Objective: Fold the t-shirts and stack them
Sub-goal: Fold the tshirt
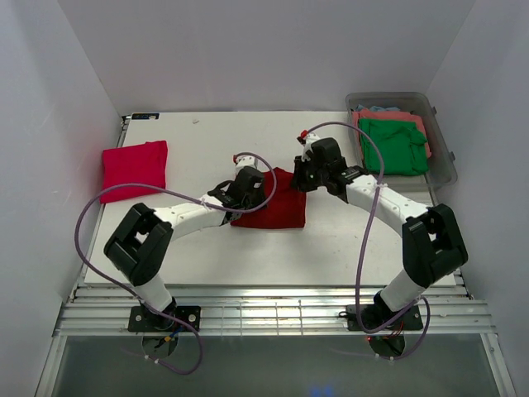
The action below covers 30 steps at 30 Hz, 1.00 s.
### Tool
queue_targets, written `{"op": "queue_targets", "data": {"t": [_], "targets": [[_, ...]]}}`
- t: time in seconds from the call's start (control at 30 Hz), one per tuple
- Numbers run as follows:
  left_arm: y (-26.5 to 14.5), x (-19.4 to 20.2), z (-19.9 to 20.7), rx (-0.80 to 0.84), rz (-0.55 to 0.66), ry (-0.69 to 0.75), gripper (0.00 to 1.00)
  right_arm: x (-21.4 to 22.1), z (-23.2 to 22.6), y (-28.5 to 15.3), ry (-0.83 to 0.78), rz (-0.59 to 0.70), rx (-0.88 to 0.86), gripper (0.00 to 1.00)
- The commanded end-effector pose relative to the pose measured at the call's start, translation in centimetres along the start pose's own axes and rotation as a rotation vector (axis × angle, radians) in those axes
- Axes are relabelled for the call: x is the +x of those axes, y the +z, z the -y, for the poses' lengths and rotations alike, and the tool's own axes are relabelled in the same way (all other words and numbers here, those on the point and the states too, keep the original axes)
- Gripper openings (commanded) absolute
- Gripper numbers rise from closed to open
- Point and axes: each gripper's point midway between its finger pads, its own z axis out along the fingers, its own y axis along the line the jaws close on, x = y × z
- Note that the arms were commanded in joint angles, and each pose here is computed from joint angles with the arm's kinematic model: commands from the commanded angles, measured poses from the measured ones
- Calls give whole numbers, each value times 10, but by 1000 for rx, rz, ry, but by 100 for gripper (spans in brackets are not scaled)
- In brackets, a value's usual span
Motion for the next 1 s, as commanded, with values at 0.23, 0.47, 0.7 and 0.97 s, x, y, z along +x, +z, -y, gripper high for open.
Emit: {"op": "queue_targets", "data": {"t": [0.23, 0.47, 0.7, 0.97], "targets": [[-43, -42, -33, -11, 48, -12, 89, 47, -9, 6, 75, -72, -78, 8], [-31, -39, -76, 173, -56, -109, 98, 104, 27, 29, 129, -226, 74, 8], [-7, -35, -90, 285, -124, -140, 98, 114, 37, 34, 123, -259, 126, 8], [18, -1, -92, 378, -263, -188, 98, 106, 38, 38, 100, -267, 136, 8]]}}
